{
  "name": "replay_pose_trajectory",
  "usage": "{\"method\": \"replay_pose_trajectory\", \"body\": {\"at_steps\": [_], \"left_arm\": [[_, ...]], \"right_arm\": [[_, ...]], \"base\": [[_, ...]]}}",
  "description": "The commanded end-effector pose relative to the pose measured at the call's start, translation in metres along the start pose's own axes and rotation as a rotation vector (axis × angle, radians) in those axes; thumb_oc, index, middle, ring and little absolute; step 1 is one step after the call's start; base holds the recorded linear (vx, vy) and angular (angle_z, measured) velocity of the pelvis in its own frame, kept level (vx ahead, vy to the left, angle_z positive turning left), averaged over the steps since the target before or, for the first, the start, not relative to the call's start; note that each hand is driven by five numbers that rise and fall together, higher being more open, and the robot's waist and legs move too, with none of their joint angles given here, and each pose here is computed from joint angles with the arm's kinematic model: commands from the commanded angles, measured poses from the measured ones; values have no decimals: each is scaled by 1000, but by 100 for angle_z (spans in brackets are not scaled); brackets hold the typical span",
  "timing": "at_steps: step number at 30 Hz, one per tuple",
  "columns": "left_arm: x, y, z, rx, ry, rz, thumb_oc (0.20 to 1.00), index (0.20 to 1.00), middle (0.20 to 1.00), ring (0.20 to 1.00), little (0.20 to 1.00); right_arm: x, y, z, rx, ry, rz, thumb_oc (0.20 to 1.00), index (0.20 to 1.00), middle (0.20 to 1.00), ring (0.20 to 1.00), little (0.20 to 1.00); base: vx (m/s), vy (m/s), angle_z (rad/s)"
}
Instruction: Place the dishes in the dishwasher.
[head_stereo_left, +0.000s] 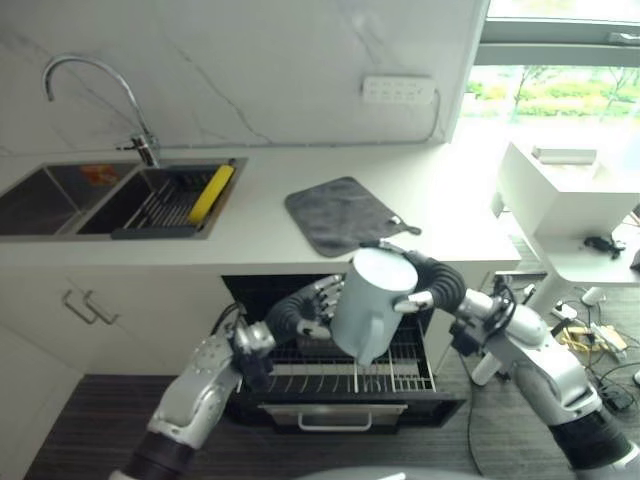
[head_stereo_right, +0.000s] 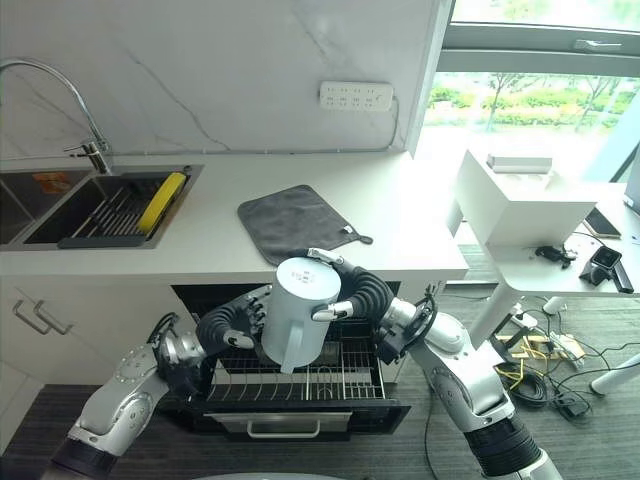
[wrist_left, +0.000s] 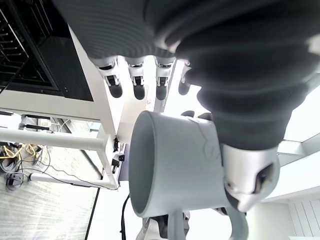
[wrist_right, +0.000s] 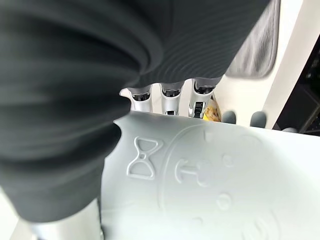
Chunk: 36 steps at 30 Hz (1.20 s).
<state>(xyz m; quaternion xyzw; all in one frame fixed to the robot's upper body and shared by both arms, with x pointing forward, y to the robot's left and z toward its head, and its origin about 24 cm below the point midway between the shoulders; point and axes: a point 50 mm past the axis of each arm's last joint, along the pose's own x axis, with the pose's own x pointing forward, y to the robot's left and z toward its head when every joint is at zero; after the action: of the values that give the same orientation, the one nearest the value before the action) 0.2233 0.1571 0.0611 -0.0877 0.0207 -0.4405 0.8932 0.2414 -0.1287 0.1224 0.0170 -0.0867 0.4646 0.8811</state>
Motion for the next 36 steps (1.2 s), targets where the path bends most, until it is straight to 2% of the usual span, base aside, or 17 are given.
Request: {"method": "replay_pose_trajectory", "body": {"at_steps": [1,7,10,16,19,23,27,30,36], "left_arm": [[-1,16,21,77,-85,56,1000,1000,1000,1000,1000],[-19,30,24,56,-127,190,1000,1000,1000,1000,1000],[-29,38,27,19,-187,309,1000,1000,1000,1000,1000],[-38,37,28,1,-235,433,1000,1000,1000,1000,1000],[-36,37,34,26,-253,468,1000,1000,1000,1000,1000],[-19,42,53,88,-315,547,1000,1000,1000,1000,1000],[-11,38,62,122,-344,563,1000,1000,1000,1000,1000],[-3,37,58,178,-233,539,1000,1000,1000,1000,1000],[4,35,49,103,-167,506,1000,1000,1000,1000,1000]], "right_arm": [[-2,-11,30,-123,-152,-73,200,200,200,200,200],[-18,-26,28,-158,-124,-203,200,200,200,200,200],[-28,-33,22,-172,-93,-309,200,200,200,200,200],[-42,-40,12,-150,-57,-453,200,200,200,200,200],[-47,-46,18,-178,-82,-518,200,200,200,200,200],[-35,-54,36,-275,-163,-565,200,200,200,200,200],[-29,-54,37,-309,-179,-585,200,200,200,200,200],[-26,-60,41,-331,-167,-624,200,200,200,200,200],[-19,-69,37,-360,-97,-646,200,200,200,200,200]], "base": [[0,0,0],[10,-4,0],[85,-24,0],[132,-20,1],[-113,-12,3],[-350,25,9],[-193,37,-7],[-145,54,-1],[-6,77,1]]}}
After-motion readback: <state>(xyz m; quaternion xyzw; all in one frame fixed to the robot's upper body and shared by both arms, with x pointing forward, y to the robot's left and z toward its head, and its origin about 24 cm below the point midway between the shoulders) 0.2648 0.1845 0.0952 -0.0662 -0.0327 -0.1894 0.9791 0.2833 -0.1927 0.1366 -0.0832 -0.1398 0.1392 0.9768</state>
